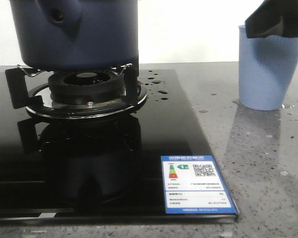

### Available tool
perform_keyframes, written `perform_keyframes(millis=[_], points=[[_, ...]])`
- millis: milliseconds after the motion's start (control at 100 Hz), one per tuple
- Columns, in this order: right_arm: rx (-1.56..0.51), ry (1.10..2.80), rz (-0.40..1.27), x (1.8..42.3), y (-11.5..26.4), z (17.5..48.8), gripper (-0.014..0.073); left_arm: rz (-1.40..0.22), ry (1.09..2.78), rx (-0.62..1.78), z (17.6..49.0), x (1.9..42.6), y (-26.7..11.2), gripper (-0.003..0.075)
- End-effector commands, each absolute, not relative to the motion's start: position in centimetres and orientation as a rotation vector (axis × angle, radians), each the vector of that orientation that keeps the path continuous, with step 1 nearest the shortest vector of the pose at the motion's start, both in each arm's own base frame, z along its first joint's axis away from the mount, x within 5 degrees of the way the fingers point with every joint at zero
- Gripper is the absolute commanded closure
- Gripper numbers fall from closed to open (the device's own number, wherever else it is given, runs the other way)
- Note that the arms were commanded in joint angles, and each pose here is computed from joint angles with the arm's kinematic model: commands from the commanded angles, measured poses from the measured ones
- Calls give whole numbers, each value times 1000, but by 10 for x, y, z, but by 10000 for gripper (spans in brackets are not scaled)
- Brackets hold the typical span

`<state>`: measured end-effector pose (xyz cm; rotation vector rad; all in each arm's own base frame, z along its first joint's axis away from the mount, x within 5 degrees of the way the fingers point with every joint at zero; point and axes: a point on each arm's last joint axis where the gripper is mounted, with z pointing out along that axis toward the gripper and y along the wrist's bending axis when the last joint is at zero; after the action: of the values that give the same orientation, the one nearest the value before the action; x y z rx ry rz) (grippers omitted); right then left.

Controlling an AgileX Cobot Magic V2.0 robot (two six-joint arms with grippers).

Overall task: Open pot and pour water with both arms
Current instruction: 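Lower the right gripper onto the light blue cup and grasp it, then lift the held cup with the right gripper toward the open pot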

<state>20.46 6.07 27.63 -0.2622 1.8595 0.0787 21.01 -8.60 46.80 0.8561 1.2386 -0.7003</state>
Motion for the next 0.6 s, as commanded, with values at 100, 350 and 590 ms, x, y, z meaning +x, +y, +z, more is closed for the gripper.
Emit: perform_keyframes(millis=[100,350,590], points=[[-118,1809,42,218,58,282,-59,-748,1139,802,490,197,-85,428],[-79,1820,50,229,60,271,-59,-748,1139,802,490,197,-85,428],[-76,1768,76,239,65,267,42,-748,1139,802,490,197,-85,428]])
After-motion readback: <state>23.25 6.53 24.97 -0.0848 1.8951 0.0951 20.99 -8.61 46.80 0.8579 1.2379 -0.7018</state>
